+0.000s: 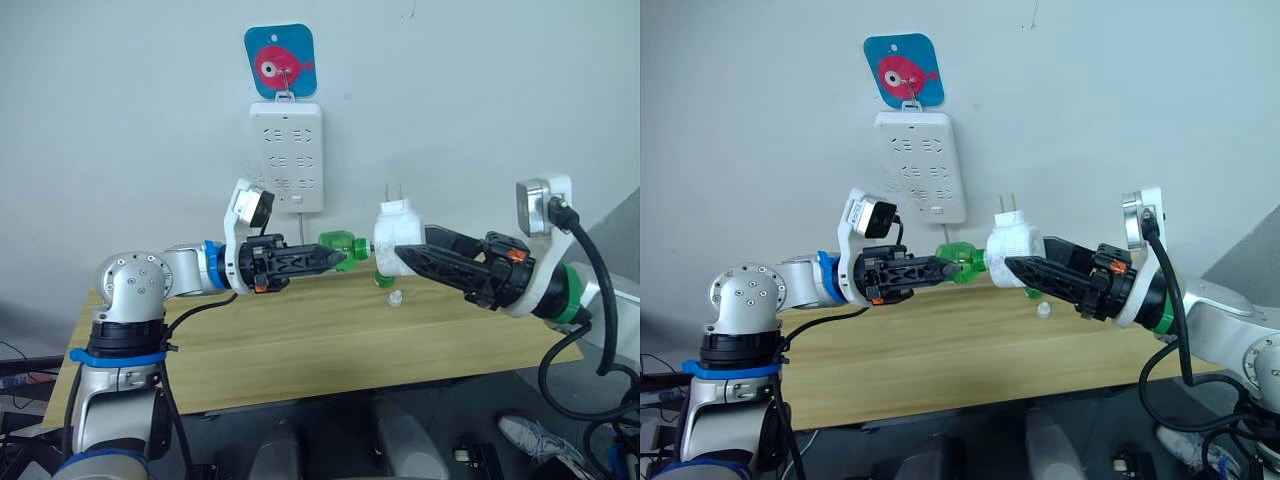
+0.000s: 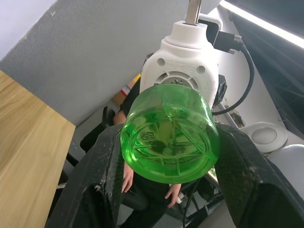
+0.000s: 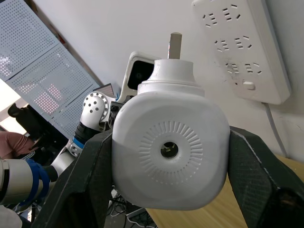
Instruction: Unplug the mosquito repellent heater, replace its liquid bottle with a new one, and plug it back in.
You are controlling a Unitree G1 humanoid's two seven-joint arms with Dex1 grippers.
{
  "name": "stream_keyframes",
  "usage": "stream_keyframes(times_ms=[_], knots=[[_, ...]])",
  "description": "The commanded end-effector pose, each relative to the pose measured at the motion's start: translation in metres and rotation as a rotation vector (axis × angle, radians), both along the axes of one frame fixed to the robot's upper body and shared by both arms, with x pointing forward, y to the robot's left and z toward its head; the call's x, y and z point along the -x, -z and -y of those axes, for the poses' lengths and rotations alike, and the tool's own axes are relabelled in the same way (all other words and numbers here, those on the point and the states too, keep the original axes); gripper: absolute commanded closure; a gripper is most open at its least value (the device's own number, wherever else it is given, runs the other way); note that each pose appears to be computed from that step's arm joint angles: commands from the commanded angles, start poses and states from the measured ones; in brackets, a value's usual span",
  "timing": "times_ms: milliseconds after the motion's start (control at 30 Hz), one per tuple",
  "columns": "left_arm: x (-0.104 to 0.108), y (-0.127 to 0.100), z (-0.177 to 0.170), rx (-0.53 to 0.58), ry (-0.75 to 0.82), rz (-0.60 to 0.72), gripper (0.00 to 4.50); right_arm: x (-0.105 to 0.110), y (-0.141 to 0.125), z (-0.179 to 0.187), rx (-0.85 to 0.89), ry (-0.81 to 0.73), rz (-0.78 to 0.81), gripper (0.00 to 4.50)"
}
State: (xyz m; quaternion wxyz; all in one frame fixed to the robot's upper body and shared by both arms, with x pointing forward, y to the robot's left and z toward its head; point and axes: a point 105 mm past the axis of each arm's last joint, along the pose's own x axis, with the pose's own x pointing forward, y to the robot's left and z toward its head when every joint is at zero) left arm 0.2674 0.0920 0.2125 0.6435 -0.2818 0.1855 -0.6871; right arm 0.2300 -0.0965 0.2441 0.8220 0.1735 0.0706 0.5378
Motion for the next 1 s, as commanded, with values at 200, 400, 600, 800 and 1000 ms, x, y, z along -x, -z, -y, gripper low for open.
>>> stream_keyframes(times_ms=[200,400,600,800,1000], knots=[[0.021,-0.004,0.01,-0.01,0.125,0.057,2.15,0.01,0.003,-0.004,0.012,-0.057,-0.007,1.53],[0.022,0.0,0.013,-0.02,0.12,0.081,2.16,0.013,0.003,-0.005,0.013,-0.071,-0.008,1.53],[0.016,-0.001,0.018,-0.002,0.093,0.095,2.16,0.022,0.004,-0.015,0.037,-0.122,0.01,1.53],[0.011,-0.004,0.014,0.006,0.065,0.093,2.16,0.024,0.013,-0.012,0.089,-0.128,-0.005,1.53],[0.009,-0.004,0.011,-0.003,0.063,0.088,2.17,0.025,0.016,-0.006,0.109,-0.132,-0.011,1.53]])
